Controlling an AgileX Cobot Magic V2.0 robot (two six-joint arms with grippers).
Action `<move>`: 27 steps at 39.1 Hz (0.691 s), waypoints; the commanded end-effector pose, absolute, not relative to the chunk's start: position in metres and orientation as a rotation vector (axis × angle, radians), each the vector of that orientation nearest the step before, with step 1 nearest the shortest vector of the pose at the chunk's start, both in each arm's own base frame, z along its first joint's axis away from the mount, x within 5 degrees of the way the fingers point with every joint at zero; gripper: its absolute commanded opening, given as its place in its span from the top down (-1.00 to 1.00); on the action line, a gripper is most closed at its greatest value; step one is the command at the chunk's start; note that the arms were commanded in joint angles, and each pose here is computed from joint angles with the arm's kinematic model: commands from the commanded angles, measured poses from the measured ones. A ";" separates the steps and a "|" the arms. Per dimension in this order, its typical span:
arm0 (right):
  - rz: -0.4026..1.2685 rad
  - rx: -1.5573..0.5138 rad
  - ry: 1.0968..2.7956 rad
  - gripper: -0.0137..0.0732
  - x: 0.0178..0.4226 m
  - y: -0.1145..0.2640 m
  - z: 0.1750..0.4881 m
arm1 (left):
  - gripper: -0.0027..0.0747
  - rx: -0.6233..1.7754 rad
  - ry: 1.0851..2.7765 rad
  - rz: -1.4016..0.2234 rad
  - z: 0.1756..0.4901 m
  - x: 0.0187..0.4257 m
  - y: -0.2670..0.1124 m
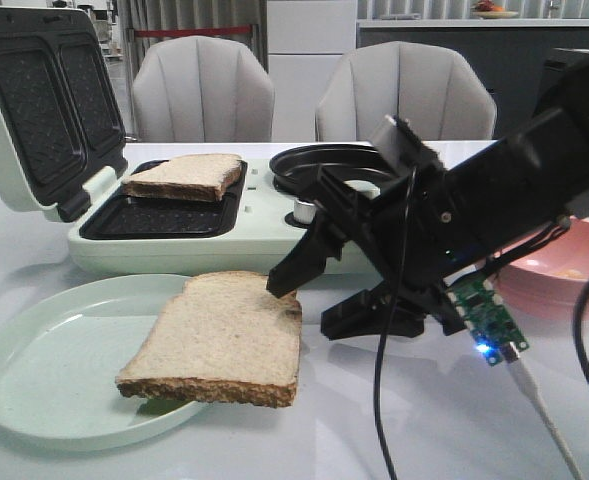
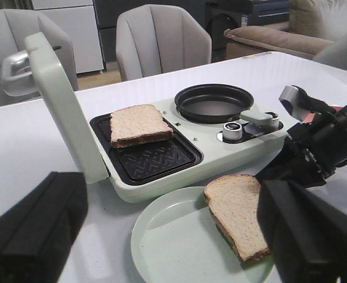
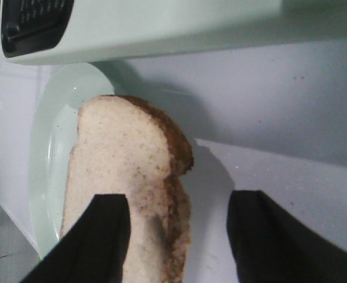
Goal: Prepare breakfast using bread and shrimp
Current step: 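Reach the right gripper to the remaining bread slice and grasp it, then carry the bread with the right gripper onto the first slice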
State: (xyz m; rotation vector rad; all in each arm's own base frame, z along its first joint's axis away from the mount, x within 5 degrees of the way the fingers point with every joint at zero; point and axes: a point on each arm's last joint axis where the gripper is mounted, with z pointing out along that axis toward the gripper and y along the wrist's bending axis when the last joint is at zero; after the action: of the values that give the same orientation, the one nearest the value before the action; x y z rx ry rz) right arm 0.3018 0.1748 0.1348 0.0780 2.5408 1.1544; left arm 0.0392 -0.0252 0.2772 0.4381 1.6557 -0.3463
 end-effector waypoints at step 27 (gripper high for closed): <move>1.656 -0.263 2.108 0.37 0.320 0.208 0.195 | -0.72 0.393 1.567 -0.366 0.292 0.039 -0.024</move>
State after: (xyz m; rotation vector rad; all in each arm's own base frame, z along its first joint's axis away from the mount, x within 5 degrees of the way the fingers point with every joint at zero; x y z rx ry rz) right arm 0.3142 0.1996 0.1479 -0.2140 2.3611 1.4504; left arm 0.0392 -0.0252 0.2772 0.4397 1.6552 -0.3449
